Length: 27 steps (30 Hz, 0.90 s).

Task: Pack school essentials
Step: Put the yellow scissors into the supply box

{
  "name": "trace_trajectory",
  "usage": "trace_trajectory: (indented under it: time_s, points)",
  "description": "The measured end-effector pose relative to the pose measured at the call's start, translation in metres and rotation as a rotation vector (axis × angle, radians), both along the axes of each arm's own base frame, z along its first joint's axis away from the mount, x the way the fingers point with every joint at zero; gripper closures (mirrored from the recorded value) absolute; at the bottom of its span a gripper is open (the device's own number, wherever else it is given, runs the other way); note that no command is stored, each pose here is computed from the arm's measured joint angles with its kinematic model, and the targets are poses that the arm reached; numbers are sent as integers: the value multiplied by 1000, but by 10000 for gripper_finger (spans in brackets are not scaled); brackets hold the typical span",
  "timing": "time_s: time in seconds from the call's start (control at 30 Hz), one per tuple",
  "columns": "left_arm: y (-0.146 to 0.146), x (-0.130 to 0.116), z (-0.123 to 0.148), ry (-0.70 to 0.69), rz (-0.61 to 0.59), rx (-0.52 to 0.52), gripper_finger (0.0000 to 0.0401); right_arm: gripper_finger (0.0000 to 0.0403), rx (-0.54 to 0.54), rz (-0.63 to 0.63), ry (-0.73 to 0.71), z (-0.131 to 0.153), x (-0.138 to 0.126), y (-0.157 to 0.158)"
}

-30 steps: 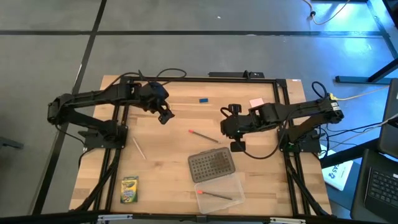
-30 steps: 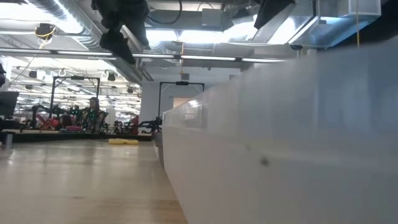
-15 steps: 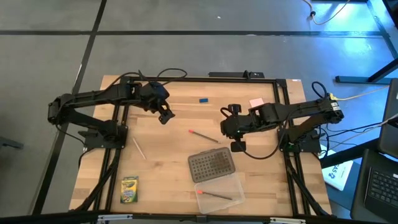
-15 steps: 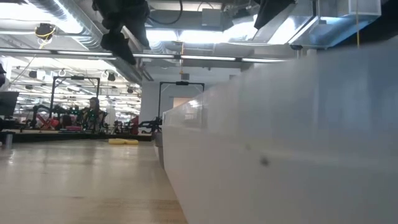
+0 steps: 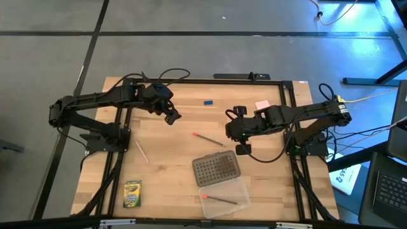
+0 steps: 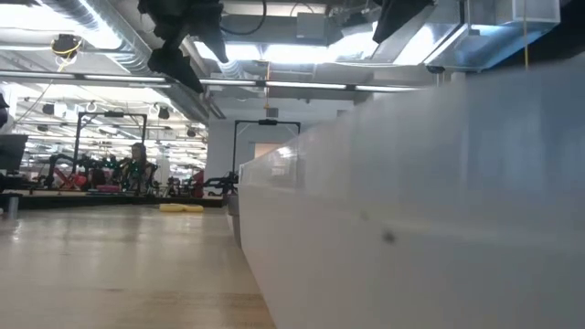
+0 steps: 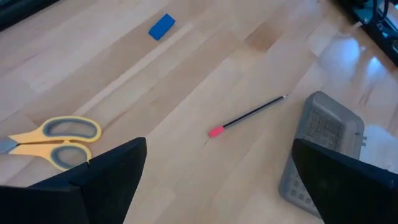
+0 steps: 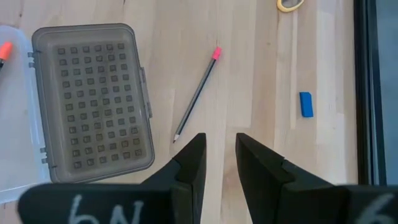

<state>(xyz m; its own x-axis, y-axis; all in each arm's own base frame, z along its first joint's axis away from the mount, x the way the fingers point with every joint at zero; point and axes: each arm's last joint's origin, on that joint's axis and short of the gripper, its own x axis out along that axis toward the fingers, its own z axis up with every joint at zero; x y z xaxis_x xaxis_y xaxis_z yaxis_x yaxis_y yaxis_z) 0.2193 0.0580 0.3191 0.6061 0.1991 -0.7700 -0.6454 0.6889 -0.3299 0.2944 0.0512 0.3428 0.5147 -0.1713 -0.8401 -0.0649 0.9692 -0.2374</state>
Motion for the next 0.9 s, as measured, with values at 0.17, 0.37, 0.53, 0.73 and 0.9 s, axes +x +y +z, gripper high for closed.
trace_trajectory:
  time_s: [0.17, 0.37, 0.53, 0.73, 0.9]
  points:
    - [0, 0, 0, -4, 3, 7, 5, 313, -10, -6, -3, 0, 0, 0]
    - [4, 4, 5, -48, 68, 92, 5, 313, -17, -37, -12, 0, 0, -1]
    - [4, 4, 4, -45, 71, 94, 5, 313, -15, -39, -12, 0, 0, -1]
    - [9, 14, -10, 37, 90, 80, 5, 313, -27, -45, -14, 0, 0, -1]
    - [16, 30, -29, 90, 53, 5, 5, 313, -27, -46, -13, 0, 0, -1]
